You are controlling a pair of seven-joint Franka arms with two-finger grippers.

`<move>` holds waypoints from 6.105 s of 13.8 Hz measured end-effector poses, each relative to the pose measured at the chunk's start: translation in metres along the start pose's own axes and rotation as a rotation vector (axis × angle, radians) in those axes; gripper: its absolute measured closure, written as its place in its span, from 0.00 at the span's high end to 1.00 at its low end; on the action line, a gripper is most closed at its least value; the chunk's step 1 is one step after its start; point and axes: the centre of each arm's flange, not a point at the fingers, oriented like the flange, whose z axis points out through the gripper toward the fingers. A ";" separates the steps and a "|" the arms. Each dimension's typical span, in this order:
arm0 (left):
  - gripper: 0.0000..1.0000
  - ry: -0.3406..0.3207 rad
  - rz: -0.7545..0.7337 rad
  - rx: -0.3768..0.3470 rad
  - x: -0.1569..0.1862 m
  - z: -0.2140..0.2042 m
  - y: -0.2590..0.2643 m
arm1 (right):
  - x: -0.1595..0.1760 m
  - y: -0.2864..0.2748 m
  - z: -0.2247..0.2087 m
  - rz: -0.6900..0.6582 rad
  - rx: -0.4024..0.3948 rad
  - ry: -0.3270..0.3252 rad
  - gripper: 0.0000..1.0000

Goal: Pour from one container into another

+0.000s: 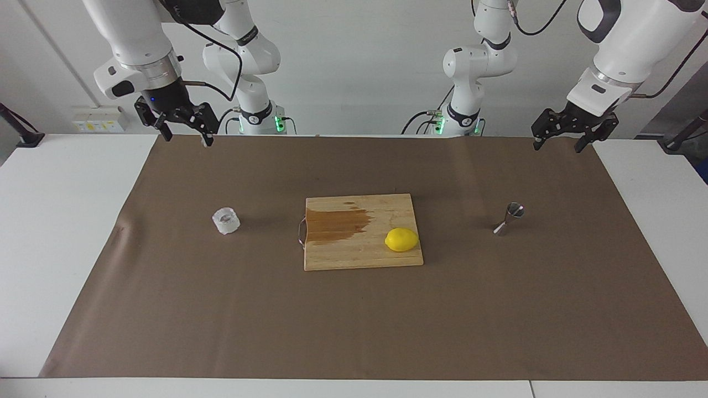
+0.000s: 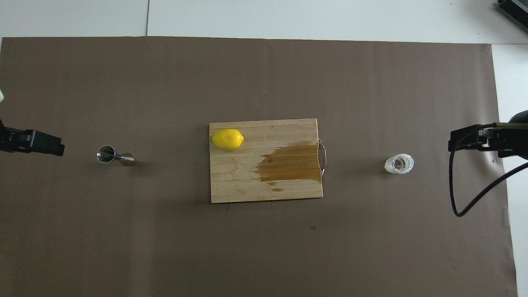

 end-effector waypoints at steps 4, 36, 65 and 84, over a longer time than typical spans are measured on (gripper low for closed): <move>1.00 -0.008 0.002 -0.001 -0.001 0.001 0.001 | 0.000 0.000 0.000 -0.001 0.000 -0.001 1.00; 1.00 -0.734 -1.065 -0.636 0.016 0.236 -0.116 | -0.003 -0.007 0.014 -0.532 -0.002 0.025 1.00; 1.00 -1.048 -1.228 -1.047 0.029 0.354 -0.142 | -0.005 0.002 0.106 -1.354 0.028 -0.004 1.00; 0.50 -1.043 -1.229 -1.061 0.025 0.354 -0.150 | -0.005 0.000 0.106 -1.368 0.026 0.000 1.00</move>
